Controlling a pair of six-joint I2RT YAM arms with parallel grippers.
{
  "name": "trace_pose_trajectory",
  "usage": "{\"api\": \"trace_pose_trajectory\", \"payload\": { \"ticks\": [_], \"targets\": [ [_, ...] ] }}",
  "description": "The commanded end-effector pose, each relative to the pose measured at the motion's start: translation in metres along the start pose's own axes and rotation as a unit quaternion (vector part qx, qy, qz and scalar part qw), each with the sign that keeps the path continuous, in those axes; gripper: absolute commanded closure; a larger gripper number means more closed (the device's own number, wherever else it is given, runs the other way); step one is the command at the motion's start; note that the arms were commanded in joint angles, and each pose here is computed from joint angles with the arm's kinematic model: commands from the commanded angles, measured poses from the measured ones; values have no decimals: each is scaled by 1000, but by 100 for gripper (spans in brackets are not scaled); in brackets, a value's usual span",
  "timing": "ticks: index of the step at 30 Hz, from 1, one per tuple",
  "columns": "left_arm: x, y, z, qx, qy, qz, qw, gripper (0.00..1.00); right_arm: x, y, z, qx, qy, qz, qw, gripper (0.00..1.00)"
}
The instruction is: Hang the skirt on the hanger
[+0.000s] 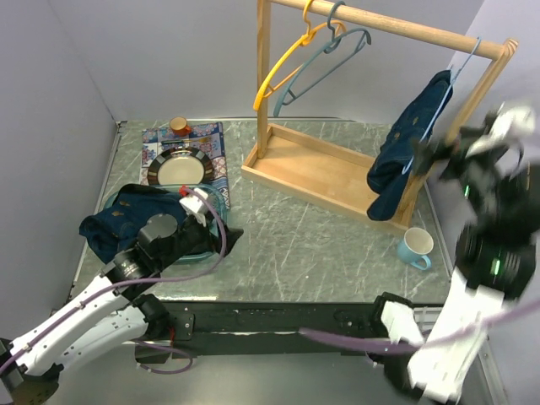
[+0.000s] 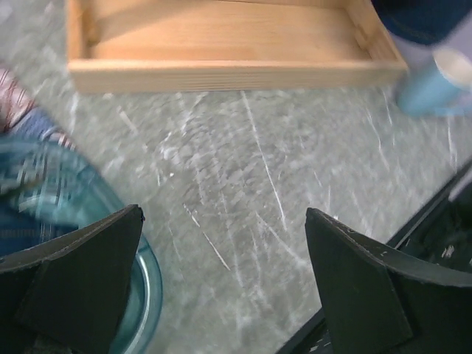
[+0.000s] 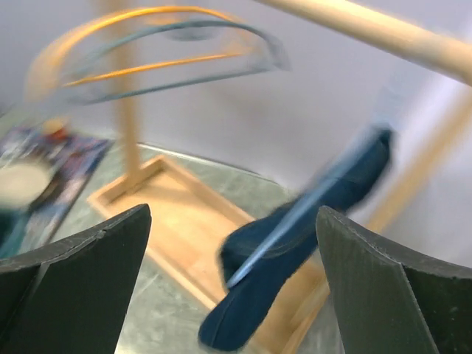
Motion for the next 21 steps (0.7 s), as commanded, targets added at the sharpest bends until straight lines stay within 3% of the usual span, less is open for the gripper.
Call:
{"api": "trace_pose_trajectory", "payload": {
  "ticks": [1,3,7,8,10,11,13,14,15,17,21],
  "targets": [
    [9,12,-32,119,-32,-126,984,3,17,37,44,64,34,-243,967,0],
    [14,18,-31,161,-8,-186,969,3,18,48,73,35,55,-326,943,0],
    [24,40,-21,189,22,-349,918,1,10,65,118,7,99,-413,905,0],
    [29,46,-16,201,24,-397,895,2,6,69,138,-14,128,-431,893,0],
    [30,50,-13,208,36,-436,875,4,4,83,159,-19,153,-475,866,0],
    [30,51,-12,237,23,-460,855,4,2,84,178,-30,177,-485,856,0],
    [34,53,1,240,61,-500,830,7,-1,88,196,-21,196,-503,842,0],
    [33,52,5,284,50,-521,803,7,-3,89,210,-29,217,-509,832,0],
    [39,53,18,275,87,-555,780,7,-4,89,217,-23,219,-517,827,0],
    [39,52,22,316,85,-579,747,7,-7,91,237,-33,233,-524,819,0],
    [33,47,30,339,115,-589,725,7,-12,91,268,-50,254,-526,810,0]
  ]
}}
Point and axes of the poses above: each gripper's point midway between its finger pads, its own x axis back along the fingers, its own y axis along the line the jaws close on, z = x × y, the point moved 9 cm from there along x, back along the fingers, and after that the axes turned 9 degrees about -x, right-handed, at the moved point
